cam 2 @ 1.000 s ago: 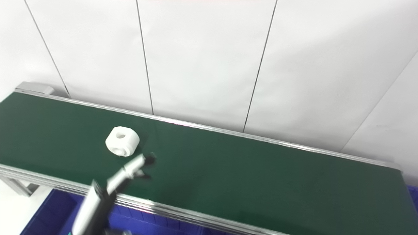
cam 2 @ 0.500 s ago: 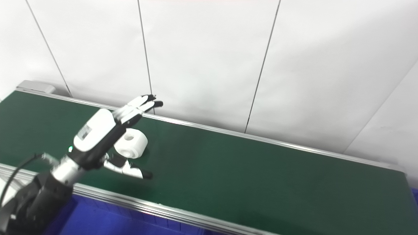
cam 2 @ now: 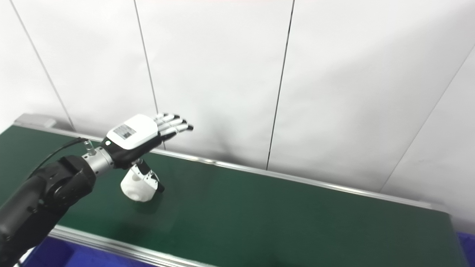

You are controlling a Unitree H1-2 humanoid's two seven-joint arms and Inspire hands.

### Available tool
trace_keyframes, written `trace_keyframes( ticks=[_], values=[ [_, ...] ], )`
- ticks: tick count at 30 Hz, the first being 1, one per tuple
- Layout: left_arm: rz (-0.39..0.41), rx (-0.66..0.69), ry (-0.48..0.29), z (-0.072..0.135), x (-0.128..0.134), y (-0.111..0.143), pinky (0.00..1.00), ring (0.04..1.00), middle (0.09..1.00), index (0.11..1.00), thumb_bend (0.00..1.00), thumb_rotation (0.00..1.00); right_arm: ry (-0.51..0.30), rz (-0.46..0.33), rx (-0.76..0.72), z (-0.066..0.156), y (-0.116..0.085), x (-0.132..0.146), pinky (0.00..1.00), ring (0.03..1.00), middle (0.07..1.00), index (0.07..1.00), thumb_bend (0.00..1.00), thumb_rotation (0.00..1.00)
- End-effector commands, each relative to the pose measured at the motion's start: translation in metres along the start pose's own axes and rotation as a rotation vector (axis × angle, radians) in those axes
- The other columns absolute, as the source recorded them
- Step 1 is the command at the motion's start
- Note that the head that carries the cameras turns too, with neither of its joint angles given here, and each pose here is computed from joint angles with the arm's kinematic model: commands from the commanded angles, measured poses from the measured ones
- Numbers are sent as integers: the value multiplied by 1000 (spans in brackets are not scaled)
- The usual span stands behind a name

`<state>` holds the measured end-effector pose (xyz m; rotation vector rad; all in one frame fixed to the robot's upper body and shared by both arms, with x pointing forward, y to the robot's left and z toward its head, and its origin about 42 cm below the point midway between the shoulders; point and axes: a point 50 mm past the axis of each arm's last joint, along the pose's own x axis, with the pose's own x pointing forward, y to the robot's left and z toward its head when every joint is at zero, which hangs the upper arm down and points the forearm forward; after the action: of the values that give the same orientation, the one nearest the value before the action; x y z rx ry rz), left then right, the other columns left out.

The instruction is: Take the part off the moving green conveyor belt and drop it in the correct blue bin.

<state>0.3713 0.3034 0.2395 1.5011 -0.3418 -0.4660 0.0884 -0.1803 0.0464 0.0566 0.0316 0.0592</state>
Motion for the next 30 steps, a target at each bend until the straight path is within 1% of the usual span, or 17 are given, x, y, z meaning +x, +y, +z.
trace_keyframes(
  ticks=[1, 5, 6, 9, 11, 15, 17, 23, 24, 25, 27, 30],
  values=[
    [0, 57, 21, -12, 7, 18, 963, 980, 957, 925, 1000, 313, -51, 1, 15, 8, 11, -1, 1000, 1000, 1000, 1000, 968, 1000],
    [-85, 59, 20, -14, 18, 7, 955, 976, 952, 925, 1000, 317, -52, 2, 5, 9, 13, 0, 1000, 1000, 1000, 1000, 977, 1000],
    [-118, 61, 21, -13, 20, 4, 955, 977, 951, 925, 1000, 317, -54, 3, 3, 9, 13, 0, 1000, 1000, 1000, 1000, 978, 1000],
    [-190, 60, 15, -13, 25, -1, 990, 990, 960, 944, 1000, 345, -55, 2, 4, 9, 15, 0, 1000, 1000, 1000, 1000, 966, 1000],
    [-222, 49, 7, -11, 28, -2, 986, 987, 957, 945, 1000, 357, -55, 3, 7, 9, 15, -1, 1000, 1000, 1000, 1000, 964, 1000],
    [-250, 49, 3, -9, 32, -1, 950, 981, 951, 941, 1000, 379, -55, 2, 7, 9, 15, -1, 1000, 1000, 1000, 1000, 963, 1000],
    [-281, 41, 6, -8, 33, 2, 976, 994, 961, 956, 1000, 379, -58, 5, 3, 10, 14, -1, 1000, 1000, 1000, 1000, 966, 1000],
    [-371, -28, 38, -4, 37, 16, 982, 992, 962, 949, 1000, 362, -67, 8, 4, 19, 12, -1, 1000, 1000, 1000, 1000, 981, 1000],
    [-385, -29, 44, -3, 38, 18, 973, 992, 964, 950, 1000, 358, -68, 8, 6, 21, 11, -1, 1000, 1000, 1000, 1000, 979, 1000],
    [-398, -27, 49, -2, 39, 19, 940, 985, 965, 952, 1000, 355, -68, 7, 8, 21, 10, -1, 1000, 1000, 1000, 1000, 970, 1000],
    [-422, -23, 63, -1, 40, 19, 927, 981, 966, 953, 1000, 350, -64, 4, 11, 21, 9, -2, 1000, 1000, 1000, 1000, 967, 1000],
    [-437, -21, 70, 0, 42, 16, 916, 977, 968, 952, 1000, 325, -55, 1, 14, 22, 8, -3, 1000, 1000, 1000, 1000, 972, 1000]
  ],
)
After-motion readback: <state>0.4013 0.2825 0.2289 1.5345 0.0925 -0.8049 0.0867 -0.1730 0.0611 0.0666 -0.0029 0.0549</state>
